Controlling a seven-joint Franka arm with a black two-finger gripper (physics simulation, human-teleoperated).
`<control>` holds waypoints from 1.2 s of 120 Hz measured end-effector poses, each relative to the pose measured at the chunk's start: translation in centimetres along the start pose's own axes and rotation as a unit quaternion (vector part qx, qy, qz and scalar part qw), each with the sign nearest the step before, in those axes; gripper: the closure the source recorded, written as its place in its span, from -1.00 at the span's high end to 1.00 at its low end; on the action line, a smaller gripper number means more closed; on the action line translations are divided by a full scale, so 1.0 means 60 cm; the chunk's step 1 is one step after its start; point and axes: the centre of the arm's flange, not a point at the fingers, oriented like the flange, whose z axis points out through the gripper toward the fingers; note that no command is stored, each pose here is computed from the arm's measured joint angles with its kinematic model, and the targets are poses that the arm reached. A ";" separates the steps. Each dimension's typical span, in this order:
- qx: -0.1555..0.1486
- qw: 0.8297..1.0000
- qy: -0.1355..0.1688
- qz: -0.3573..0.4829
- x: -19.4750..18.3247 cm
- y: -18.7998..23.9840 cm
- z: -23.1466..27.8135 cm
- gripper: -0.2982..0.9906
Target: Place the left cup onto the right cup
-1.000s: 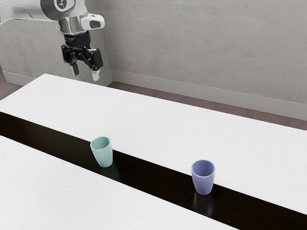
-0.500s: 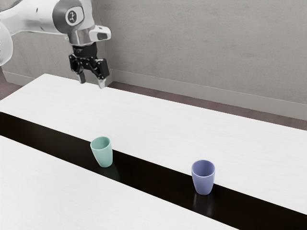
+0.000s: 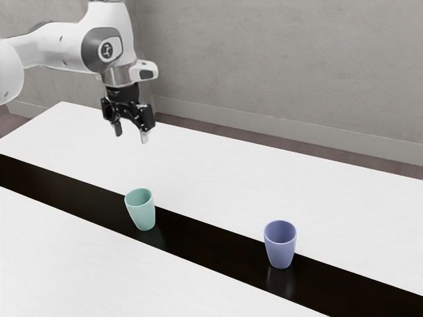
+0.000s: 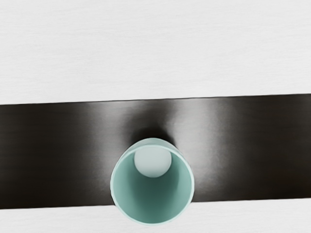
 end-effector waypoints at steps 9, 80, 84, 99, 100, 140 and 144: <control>0.000 1.000 0.000 0.000 -0.002 0.003 0.009 0.51; -0.002 1.000 -0.004 0.001 -0.016 0.022 0.091 0.50; -0.002 1.000 -0.004 0.000 -0.016 0.024 0.093 0.50; -0.005 1.000 -0.008 -0.006 -0.018 0.033 0.106 0.50; -0.005 1.000 -0.008 -0.007 -0.018 0.034 0.107 0.50; -0.009 0.999 -0.020 -0.027 -0.028 0.051 0.157 0.50; -0.010 0.999 -0.020 -0.030 -0.028 0.051 0.162 0.50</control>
